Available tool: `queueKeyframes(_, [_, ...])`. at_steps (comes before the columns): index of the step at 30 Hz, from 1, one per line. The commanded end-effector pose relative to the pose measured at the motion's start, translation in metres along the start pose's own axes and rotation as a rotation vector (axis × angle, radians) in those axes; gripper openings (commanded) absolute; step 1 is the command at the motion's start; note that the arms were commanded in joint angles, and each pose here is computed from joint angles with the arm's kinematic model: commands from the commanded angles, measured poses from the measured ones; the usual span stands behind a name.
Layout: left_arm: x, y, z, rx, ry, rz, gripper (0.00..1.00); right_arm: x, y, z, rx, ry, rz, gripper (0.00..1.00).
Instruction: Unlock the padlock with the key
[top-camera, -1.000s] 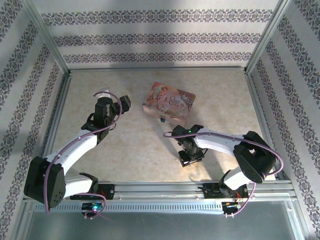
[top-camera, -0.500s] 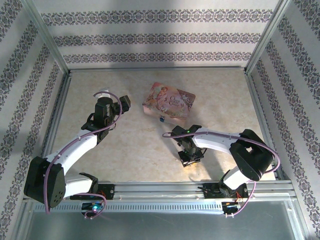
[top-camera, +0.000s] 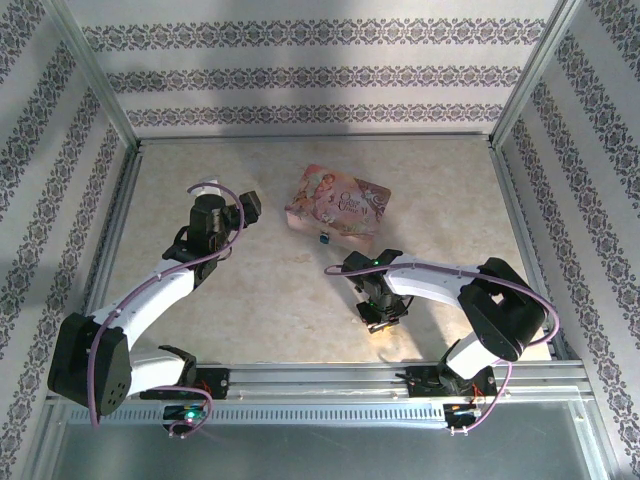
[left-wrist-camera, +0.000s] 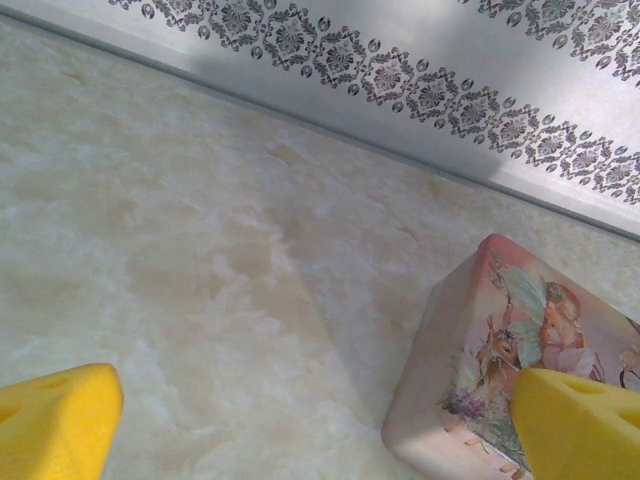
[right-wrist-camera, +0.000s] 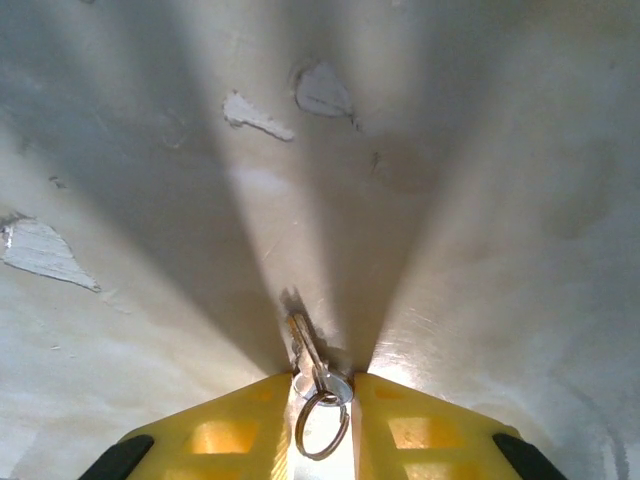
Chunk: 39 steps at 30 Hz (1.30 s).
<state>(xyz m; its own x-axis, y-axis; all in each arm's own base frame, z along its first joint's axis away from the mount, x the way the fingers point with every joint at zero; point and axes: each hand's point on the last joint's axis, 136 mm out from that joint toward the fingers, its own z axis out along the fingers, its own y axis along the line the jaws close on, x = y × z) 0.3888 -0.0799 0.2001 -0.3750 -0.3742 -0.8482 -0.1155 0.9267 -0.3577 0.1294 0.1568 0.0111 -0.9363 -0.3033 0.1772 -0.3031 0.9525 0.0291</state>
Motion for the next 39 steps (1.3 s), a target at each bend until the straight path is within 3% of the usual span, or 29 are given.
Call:
queueKeyframes(1, [-0.016,-0.004,-0.001,0.006,-0.047,0.009,0.99,-0.004,0.008,0.0,-0.023,-0.01,-0.019,0.18])
queueKeyframes(17, [-0.017,-0.001,-0.004,-0.008,-0.056,0.033,0.99,-0.01,0.013,-0.013,-0.126,-0.069,0.014,0.01])
queueKeyframes(27, [-0.019,-0.007,-0.007,0.02,-0.042,0.023,0.99,-0.02,0.018,-0.032,-0.266,-0.157,0.064,0.0])
queueKeyframes(35, [-0.013,-0.016,-0.006,0.053,0.069,-0.15,0.99,-0.038,0.021,-0.065,-0.376,-0.289,0.11,0.0])
queueKeyframes(39, [-0.016,-0.034,-0.005,0.141,0.109,-0.242,0.99,-0.05,0.017,-0.091,-0.383,-0.389,0.107,0.0])
